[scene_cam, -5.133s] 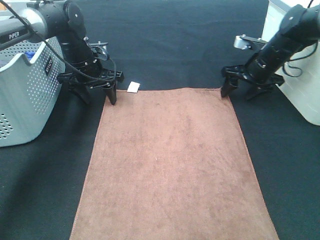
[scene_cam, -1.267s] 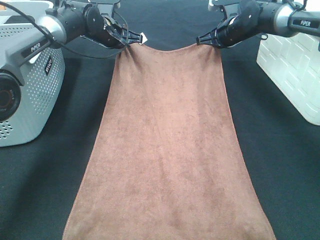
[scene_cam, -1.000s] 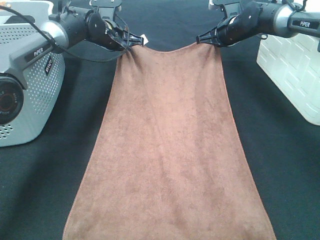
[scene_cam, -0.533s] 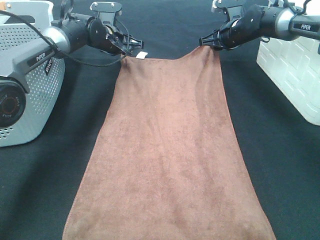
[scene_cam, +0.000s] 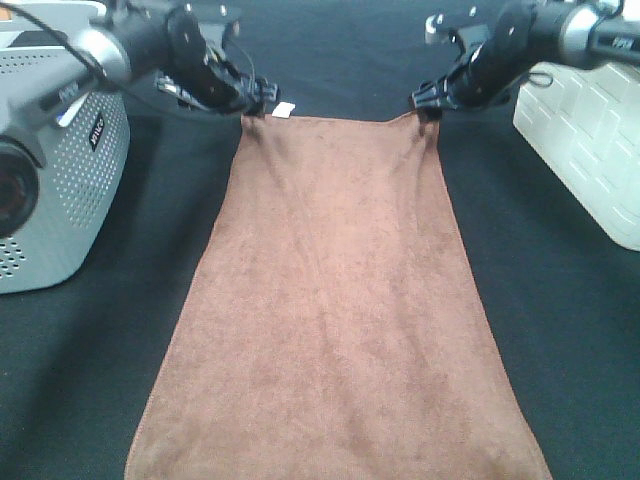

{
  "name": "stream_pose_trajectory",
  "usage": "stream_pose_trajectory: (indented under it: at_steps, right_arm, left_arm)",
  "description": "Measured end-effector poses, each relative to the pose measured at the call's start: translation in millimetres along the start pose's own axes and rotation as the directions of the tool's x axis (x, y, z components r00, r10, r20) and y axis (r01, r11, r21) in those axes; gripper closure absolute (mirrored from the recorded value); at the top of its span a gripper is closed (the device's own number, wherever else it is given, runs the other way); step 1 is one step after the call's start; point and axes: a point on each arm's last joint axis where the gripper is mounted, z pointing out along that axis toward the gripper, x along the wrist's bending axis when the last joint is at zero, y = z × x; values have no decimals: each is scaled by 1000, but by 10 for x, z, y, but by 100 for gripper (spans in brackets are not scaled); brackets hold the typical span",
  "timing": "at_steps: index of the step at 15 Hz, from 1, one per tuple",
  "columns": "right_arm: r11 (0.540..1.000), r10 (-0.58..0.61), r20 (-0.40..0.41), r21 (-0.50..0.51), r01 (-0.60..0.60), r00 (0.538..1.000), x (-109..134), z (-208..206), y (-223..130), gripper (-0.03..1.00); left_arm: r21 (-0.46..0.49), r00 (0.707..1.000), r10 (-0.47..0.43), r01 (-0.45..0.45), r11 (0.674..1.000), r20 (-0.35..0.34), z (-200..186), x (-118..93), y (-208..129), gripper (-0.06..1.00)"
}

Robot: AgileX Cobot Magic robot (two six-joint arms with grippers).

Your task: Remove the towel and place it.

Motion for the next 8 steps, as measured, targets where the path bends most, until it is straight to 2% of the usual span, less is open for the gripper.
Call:
stream_pose_trajectory:
  at_steps: [2,4,6,8]
  right_arm:
    - [998,15,14,-57,-14,1000,-60,-378,301,20]
    - [999,34,-3,-24,-34,999,-92,-848,519,20]
    - [990,38,-31,140,-34,999,-92,-1328,562,20]
    - [962,96,-36,261,-83,995,-99,-1868,605,20]
  left_arm:
    - [17,1000,11,-11,1000,-4,-360,-10,231,23]
    - [101,1000,19,-17,995,-13,-692,-11,343,23]
    - [221,998,53,-45,974,-33,-1041,7,397,23]
    - [210,992,81,-60,976,-92,-1343,92,538,23]
